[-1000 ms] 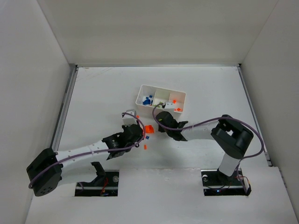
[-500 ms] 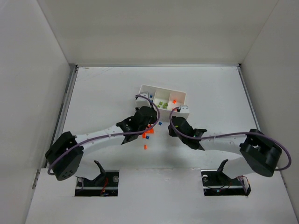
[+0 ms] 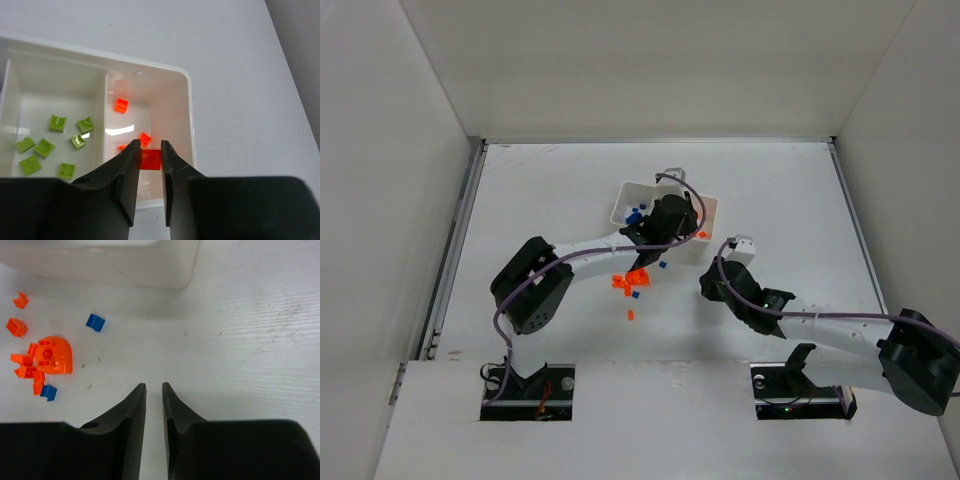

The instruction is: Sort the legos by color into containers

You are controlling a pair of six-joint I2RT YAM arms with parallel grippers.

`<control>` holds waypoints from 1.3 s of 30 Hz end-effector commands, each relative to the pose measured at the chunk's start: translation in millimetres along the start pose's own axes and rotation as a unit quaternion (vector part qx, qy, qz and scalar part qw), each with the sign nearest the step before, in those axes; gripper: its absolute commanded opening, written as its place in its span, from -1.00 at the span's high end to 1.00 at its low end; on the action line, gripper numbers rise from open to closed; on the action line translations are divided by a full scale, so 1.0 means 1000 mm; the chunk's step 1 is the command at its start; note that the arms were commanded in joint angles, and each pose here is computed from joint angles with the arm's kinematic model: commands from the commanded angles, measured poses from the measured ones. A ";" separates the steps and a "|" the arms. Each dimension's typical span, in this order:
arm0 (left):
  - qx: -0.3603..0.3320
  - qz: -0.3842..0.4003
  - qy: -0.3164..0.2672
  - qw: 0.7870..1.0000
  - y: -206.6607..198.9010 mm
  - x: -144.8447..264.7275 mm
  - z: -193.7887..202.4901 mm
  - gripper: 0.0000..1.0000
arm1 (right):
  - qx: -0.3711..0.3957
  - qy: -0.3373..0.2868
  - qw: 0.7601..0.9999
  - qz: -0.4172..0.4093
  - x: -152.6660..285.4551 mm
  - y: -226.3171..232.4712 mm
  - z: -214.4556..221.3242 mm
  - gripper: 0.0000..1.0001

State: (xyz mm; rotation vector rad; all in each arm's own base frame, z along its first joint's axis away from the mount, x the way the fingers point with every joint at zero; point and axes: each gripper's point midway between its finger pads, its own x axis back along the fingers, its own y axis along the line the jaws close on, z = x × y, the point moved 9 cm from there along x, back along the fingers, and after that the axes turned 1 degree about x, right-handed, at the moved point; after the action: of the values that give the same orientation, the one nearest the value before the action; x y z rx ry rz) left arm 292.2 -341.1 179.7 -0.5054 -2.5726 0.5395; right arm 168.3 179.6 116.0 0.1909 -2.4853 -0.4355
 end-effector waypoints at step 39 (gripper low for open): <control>0.045 -0.113 -0.071 0.990 0.172 0.152 0.020 0.07 | 0.060 0.033 0.997 0.032 -0.107 0.082 0.011 0.29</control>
State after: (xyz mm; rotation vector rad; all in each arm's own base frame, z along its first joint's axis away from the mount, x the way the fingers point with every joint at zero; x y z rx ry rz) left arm 198.9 -134.5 131.4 -0.1291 -2.6379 0.5804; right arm 248.2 281.6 82.5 0.2041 -2.4487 -0.3063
